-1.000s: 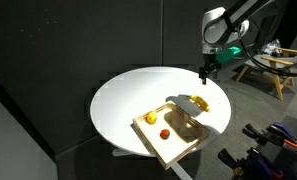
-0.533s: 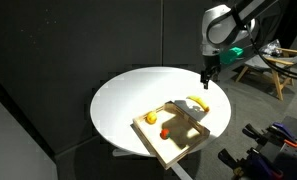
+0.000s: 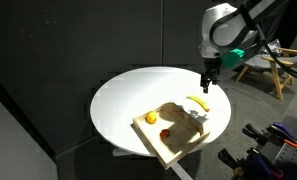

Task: Remove the banana from the crate and put it on the table

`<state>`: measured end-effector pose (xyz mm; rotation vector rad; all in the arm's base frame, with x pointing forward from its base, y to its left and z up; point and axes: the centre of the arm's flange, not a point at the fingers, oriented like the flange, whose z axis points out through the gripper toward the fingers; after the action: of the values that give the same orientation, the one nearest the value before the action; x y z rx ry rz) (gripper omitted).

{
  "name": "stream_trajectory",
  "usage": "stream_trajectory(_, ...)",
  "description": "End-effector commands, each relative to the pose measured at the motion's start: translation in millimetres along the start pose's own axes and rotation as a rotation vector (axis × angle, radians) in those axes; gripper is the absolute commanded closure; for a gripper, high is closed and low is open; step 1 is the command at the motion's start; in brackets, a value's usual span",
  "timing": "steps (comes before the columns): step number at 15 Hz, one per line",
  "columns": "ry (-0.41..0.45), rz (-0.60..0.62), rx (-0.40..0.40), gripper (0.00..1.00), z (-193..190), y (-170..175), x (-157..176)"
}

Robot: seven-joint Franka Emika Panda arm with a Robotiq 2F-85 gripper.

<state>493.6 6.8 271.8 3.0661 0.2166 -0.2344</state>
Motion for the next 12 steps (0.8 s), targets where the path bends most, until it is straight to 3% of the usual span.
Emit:
stream_trajectory(1,0.056,0.05,-0.015,0.0,-14.2,-5.2,-20.9)
stream_trajectory(12,0.083,0.252,-0.004,0.0,-39.0,-4.4,-49.1)
